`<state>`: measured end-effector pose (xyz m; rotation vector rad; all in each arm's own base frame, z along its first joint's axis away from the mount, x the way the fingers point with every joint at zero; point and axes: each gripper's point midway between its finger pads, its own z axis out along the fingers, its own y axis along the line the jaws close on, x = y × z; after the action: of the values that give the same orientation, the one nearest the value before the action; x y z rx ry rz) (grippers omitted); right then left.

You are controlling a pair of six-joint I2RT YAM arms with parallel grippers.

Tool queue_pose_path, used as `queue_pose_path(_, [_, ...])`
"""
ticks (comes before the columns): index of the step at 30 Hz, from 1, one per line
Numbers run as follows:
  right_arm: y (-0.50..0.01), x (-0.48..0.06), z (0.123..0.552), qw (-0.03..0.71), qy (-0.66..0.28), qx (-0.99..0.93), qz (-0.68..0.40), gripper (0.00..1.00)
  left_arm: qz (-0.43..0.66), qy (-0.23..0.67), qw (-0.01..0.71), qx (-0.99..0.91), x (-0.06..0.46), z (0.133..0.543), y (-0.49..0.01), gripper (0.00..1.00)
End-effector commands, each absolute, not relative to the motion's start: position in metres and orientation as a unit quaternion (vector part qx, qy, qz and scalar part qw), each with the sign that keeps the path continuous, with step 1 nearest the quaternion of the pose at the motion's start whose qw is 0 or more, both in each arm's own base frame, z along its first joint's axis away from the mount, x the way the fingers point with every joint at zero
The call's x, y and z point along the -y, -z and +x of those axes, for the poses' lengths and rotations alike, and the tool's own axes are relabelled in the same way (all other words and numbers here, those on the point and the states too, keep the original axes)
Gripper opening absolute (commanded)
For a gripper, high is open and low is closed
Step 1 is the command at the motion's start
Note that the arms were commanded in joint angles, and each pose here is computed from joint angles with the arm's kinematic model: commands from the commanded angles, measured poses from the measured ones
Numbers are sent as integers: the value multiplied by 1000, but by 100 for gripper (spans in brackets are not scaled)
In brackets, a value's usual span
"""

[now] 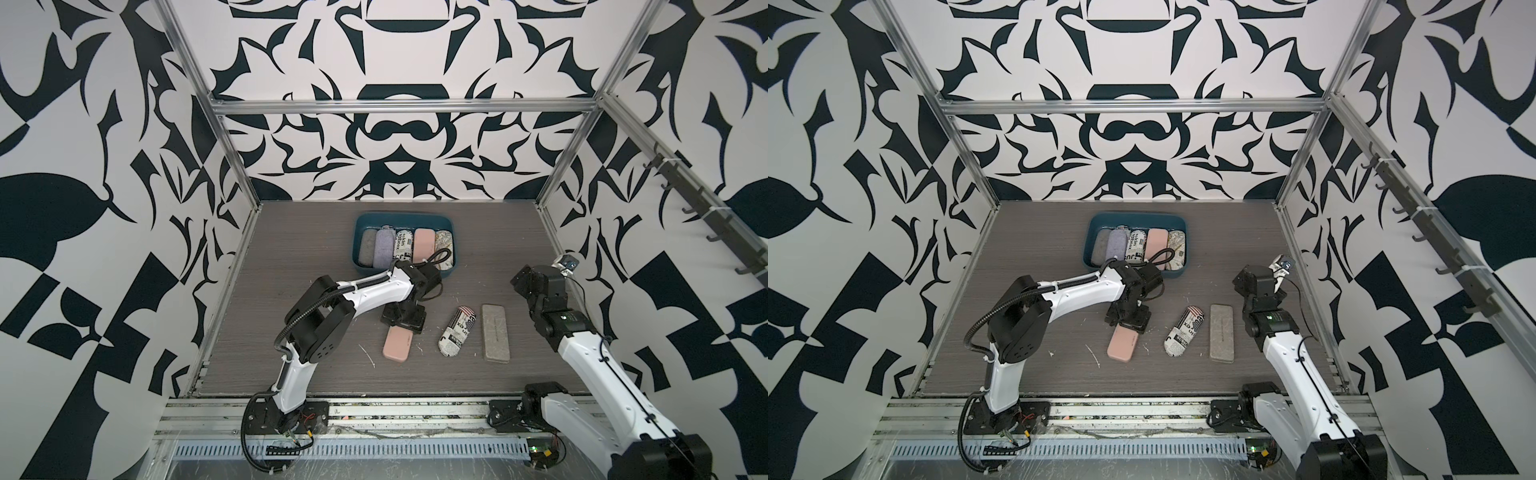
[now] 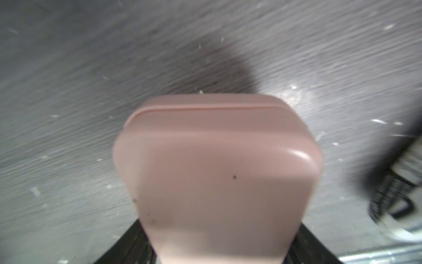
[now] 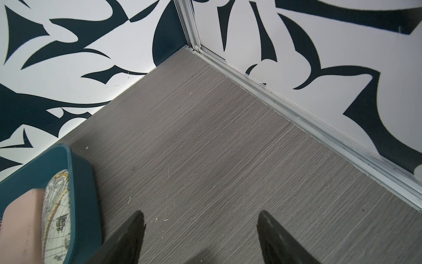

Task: Put the glasses cases into the storage boxes
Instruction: Pick up the glasses case at the center of the board, then place the glasses case in the storage box.

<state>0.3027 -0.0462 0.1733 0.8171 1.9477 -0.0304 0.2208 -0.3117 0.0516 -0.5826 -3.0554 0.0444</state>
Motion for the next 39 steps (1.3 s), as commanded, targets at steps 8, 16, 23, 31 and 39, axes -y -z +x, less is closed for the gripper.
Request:
queue_pose_path(8, [-181, 45, 310, 509, 0, -793, 335, 80, -116, -56, -84, 988, 272, 303, -162, 66])
queue_pose_path(16, [-179, 44, 311, 506, 1, -796, 331, 80, -76, -42, -127, 988, 235, 389, -176, 66])
queue_pose_path(23, [-177, 45, 313, 503, 6, -799, 329, 80, -41, -31, -144, 988, 208, 449, -164, 66])
queue_pose_path(31, [-174, 45, 315, 499, 12, -803, 327, 80, -33, -15, -136, 990, 191, 473, -136, 65])
queue_pose_path(39, [-169, 45, 317, 492, 16, -806, 328, 80, -51, 0, -142, 989, 192, 486, -122, 66])
